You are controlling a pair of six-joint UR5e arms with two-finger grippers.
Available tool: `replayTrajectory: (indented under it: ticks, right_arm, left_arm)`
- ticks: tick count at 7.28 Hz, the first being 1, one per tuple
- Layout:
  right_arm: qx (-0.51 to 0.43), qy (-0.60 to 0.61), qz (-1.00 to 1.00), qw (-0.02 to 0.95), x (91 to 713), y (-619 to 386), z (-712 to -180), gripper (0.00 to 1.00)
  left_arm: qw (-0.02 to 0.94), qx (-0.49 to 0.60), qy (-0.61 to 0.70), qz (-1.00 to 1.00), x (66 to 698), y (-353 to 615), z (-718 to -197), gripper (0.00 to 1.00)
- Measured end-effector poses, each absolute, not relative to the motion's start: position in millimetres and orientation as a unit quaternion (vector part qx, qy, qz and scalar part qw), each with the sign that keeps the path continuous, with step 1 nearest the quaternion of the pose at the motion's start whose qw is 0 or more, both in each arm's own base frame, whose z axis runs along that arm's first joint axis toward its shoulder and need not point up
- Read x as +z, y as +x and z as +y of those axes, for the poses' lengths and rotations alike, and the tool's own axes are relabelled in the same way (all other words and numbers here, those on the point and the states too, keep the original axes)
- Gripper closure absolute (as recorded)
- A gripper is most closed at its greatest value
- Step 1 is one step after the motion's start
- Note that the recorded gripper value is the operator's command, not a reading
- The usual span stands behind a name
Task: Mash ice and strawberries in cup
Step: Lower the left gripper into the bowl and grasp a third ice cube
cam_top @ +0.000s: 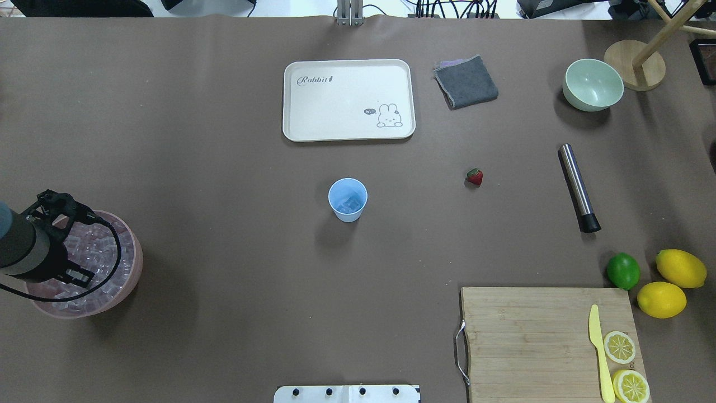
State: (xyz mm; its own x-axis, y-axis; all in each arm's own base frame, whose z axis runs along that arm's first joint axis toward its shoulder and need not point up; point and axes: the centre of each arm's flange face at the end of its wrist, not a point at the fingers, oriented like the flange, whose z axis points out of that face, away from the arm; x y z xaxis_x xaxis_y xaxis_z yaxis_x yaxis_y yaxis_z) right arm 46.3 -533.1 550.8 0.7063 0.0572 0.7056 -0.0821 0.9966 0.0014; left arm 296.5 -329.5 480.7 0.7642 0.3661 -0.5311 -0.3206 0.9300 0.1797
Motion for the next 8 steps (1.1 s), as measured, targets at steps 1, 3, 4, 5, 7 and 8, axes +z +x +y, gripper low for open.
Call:
replayTrajectory:
  ticks: [1, 3, 4, 5, 7, 8]
  right_arm:
    - [0.038, 0.017, -0.381, 0.924, 550, 46, -533, 0.0]
    - [0.038, 0.017, -0.381, 0.924, 551, 46, -533, 0.0]
    - [0.038, 0.017, -0.381, 0.924, 550, 46, -533, 0.0]
    - [0.037, 0.018, -0.381, 0.924, 549, 46, -533, 0.0]
    - [0.036, 0.022, -0.381, 0.924, 545, 47, -534, 0.0]
    - [0.04, 0.022, -0.381, 0.923, 542, 47, -534, 0.0]
  left_arm:
    - [0.938, 0.183, 0.039, 0.291, 480, 297, -329, 0.76]
    - [0.938, 0.184, 0.039, 0.291, 480, 297, -329, 0.9]
    - [0.938, 0.184, 0.04, 0.292, 479, 297, -329, 0.94]
    - [0.937, 0.183, 0.042, 0.293, 476, 296, -329, 0.99]
    - [0.935, 0.174, 0.056, 0.304, 459, 283, -333, 1.0]
    - [0.934, 0.16, 0.067, 0.313, 446, 265, -337, 1.0]
